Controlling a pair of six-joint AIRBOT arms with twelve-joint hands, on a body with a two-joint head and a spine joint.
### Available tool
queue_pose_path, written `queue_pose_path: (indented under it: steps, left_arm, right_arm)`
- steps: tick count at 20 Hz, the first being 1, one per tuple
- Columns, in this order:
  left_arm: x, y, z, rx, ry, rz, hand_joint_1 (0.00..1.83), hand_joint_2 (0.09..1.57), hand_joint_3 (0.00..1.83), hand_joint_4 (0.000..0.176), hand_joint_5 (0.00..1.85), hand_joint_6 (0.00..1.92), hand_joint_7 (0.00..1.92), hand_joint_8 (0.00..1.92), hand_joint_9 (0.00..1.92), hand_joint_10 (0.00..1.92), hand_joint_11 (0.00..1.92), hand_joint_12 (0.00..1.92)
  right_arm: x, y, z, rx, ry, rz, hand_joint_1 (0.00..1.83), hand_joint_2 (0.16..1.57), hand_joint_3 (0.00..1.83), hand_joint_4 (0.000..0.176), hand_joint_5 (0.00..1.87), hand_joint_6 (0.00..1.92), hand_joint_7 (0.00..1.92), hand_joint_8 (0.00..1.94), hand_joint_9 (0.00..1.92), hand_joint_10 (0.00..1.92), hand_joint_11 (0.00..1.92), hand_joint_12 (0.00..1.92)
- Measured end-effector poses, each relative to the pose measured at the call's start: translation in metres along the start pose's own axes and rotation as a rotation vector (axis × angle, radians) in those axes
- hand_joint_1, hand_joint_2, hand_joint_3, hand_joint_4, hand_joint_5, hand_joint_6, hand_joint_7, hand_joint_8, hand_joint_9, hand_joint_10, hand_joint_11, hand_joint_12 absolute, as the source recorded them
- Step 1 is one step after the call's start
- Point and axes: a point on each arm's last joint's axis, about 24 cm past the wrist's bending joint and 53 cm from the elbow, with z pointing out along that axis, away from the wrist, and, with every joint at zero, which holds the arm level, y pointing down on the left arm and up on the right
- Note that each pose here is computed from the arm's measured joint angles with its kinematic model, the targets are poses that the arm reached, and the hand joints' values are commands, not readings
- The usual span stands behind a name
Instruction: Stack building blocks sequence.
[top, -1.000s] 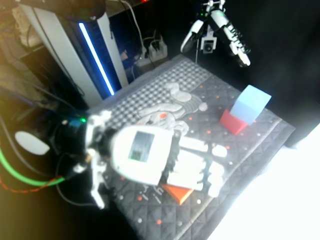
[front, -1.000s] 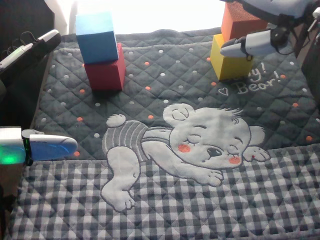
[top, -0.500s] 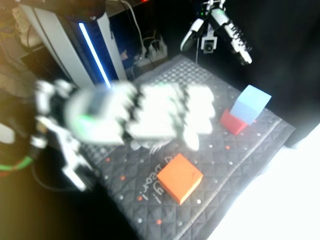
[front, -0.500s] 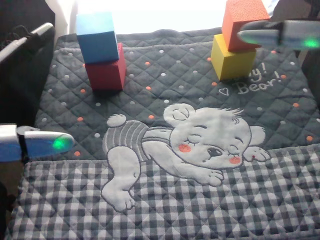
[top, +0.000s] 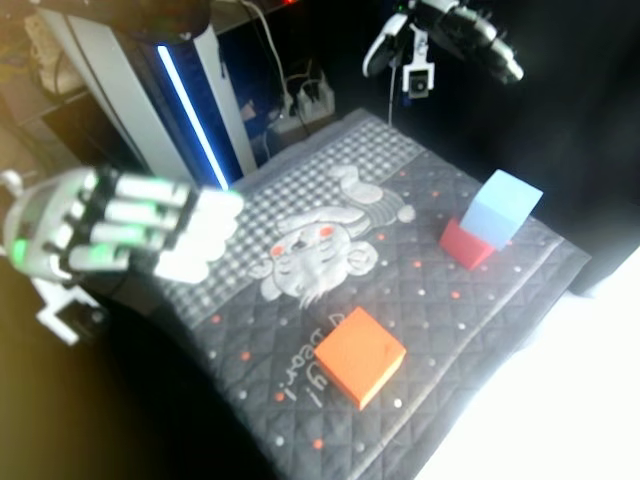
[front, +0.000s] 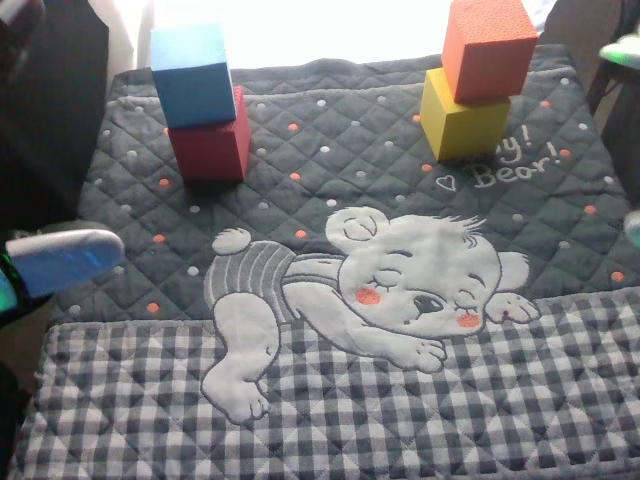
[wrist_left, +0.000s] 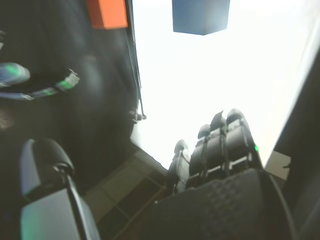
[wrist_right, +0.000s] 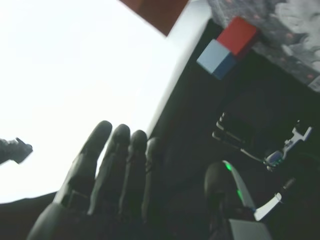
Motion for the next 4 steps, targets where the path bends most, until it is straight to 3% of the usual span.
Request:
queue_pose_path:
  steps: [2, 3, 4]
  left_arm:
    - [0.008, 0.004, -0.002, -0.011, 0.010, -0.023, 0.59, 0.82, 0.04, 0.147, 0.00, 0.00, 0.00, 0.00, 0.00, 0.00, 0.00, 0.00]
    - [0.008, 0.004, -0.003, -0.010, 0.011, -0.029, 0.46, 0.85, 0.04, 0.148, 0.00, 0.00, 0.00, 0.00, 0.00, 0.00, 0.01, 0.00]
    - [0.008, 0.002, -0.003, -0.005, 0.004, -0.035, 0.42, 0.88, 0.02, 0.140, 0.00, 0.00, 0.00, 0.00, 0.00, 0.00, 0.03, 0.03]
  right_arm:
    - [-0.006, -0.012, -0.013, 0.057, -0.029, 0.001, 0.62, 1.03, 0.00, 0.049, 0.12, 0.00, 0.23, 0.00, 0.25, 0.00, 0.00, 0.44]
    - [-0.004, -0.018, -0.020, 0.087, -0.026, 0.003, 0.61, 1.02, 0.00, 0.083, 0.03, 0.00, 0.18, 0.00, 0.23, 0.00, 0.00, 0.41]
    - [-0.001, -0.019, -0.024, 0.099, -0.016, 0.009, 0.59, 1.03, 0.00, 0.095, 0.02, 0.00, 0.16, 0.00, 0.20, 0.00, 0.00, 0.36]
